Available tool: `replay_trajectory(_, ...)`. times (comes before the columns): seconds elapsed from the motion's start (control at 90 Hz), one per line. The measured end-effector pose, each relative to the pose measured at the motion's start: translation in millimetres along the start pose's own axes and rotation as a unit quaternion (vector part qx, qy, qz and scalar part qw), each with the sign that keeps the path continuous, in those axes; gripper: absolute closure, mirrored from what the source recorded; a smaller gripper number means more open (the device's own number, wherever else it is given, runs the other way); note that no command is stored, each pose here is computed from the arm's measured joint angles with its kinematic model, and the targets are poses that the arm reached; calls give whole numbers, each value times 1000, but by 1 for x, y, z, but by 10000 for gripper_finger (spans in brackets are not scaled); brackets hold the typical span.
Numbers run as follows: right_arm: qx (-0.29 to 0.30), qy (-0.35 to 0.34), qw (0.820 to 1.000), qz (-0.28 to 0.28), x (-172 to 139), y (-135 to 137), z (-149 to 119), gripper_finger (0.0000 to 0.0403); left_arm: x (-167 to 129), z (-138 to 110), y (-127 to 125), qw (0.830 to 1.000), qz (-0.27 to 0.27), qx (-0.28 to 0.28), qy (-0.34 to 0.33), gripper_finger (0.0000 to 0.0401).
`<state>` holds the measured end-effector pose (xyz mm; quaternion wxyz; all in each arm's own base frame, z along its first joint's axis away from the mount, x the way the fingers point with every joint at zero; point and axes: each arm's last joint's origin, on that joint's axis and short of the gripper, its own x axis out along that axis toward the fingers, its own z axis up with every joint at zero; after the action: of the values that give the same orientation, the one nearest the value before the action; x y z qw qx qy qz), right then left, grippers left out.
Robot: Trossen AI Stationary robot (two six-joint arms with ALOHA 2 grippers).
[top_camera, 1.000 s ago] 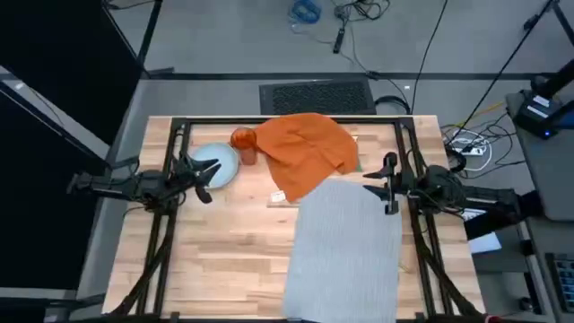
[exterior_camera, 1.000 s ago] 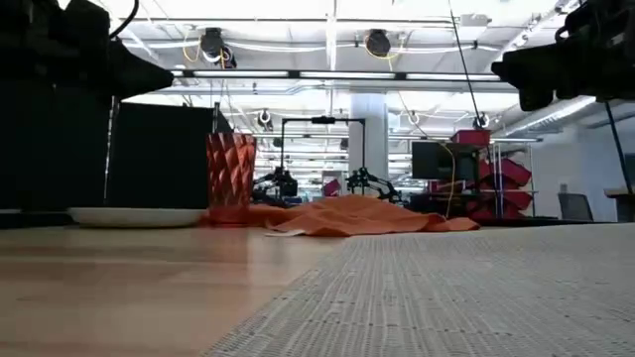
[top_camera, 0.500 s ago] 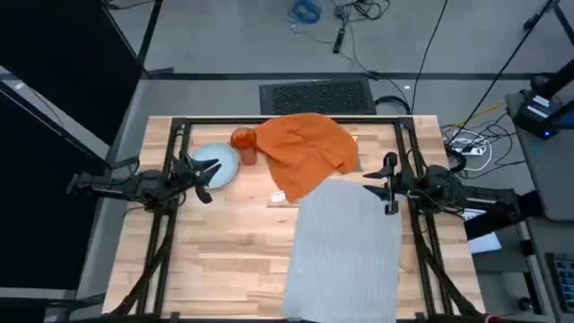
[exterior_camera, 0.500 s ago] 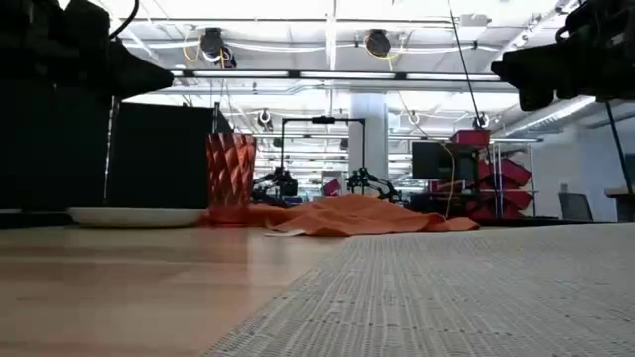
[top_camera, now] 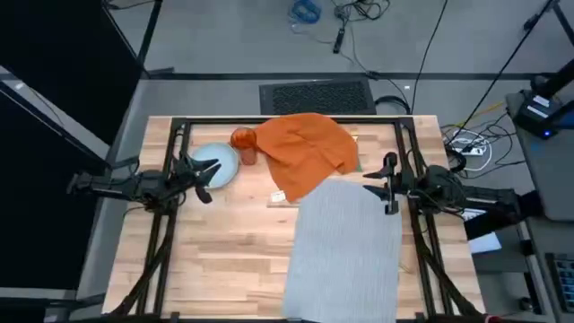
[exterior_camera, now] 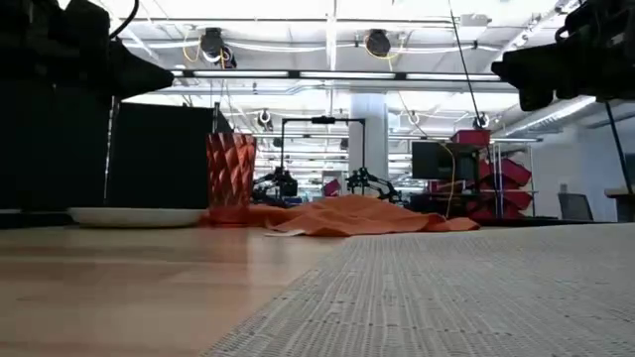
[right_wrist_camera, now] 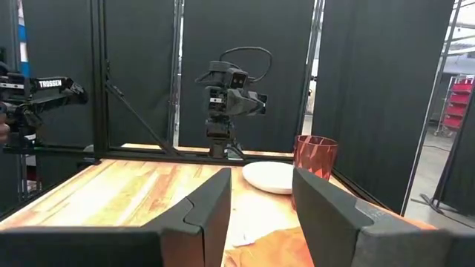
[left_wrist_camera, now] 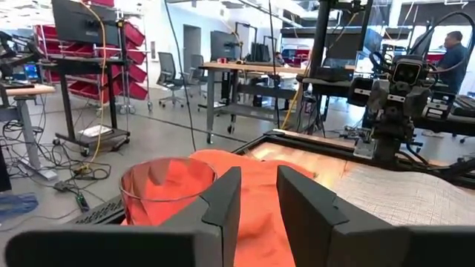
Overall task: Set table place
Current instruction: Move the brown cup
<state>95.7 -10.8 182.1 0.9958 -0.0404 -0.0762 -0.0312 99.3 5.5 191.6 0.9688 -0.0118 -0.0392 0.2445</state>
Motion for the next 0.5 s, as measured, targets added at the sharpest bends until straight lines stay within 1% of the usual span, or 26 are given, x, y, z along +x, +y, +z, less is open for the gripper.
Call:
replay_trajectory(0.1,0,0,1000,0,0,0,0,270,0,0,0,1000,0,-1,0,327)
replay_trajectory(0.178,8,0,1000,0,0,0,0,270,0,0,0,1000,0,-13,0,327)
replay_trajectory(0.367,21,-3,1000,0,0,0,1,270,0,0,0,1000,-7,-13,0,327)
replay_trajectory(0.433,30,-17,999,-2,0,0,3,270,0,0,-1,1000,-23,-14,0,327)
replay_trajectory(0.5,40,-49,998,-3,0,-1,10,270,0,1,-2,999,-41,-16,-4,327)
